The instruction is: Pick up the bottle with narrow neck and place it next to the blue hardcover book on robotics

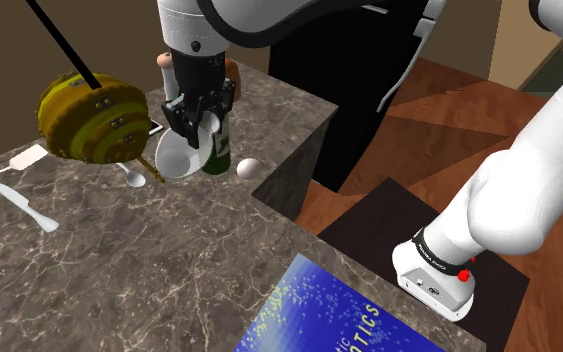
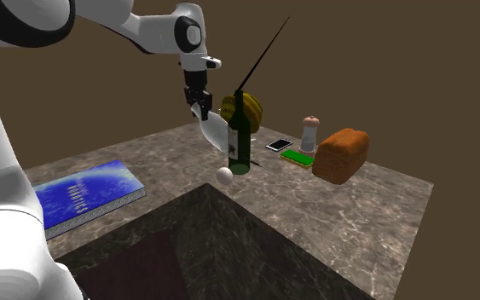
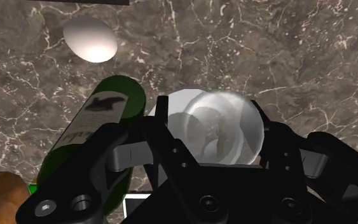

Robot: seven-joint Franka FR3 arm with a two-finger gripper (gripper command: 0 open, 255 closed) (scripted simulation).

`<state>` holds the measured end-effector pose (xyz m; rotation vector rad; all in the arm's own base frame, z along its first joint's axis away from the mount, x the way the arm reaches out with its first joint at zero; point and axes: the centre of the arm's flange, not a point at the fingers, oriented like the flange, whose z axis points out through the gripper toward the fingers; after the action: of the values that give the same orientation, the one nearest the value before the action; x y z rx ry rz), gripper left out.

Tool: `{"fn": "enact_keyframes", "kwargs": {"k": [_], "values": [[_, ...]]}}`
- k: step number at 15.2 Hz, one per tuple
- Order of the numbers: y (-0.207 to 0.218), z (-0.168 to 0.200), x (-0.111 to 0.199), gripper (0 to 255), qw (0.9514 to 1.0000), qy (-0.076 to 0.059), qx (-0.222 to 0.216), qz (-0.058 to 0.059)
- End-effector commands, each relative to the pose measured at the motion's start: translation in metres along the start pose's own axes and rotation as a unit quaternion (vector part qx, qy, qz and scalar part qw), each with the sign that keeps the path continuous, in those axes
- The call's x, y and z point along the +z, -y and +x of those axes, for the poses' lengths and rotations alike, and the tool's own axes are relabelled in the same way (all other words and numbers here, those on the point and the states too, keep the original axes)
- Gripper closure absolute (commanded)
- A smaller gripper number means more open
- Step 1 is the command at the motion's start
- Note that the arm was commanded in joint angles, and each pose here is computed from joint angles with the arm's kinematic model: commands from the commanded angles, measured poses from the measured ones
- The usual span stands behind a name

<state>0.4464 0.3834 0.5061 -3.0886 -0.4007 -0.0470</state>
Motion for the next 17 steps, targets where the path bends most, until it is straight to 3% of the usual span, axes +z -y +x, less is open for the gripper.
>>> {"fn": "enact_keyframes", "kwargs": {"k": [1,17], "values": [[0.0,0.0,-0.006,255,1.0,0.0,0.0,0.0],[0.146,-0.152,-0.008,255,1.0,0.0,0.0,0.0]]}}
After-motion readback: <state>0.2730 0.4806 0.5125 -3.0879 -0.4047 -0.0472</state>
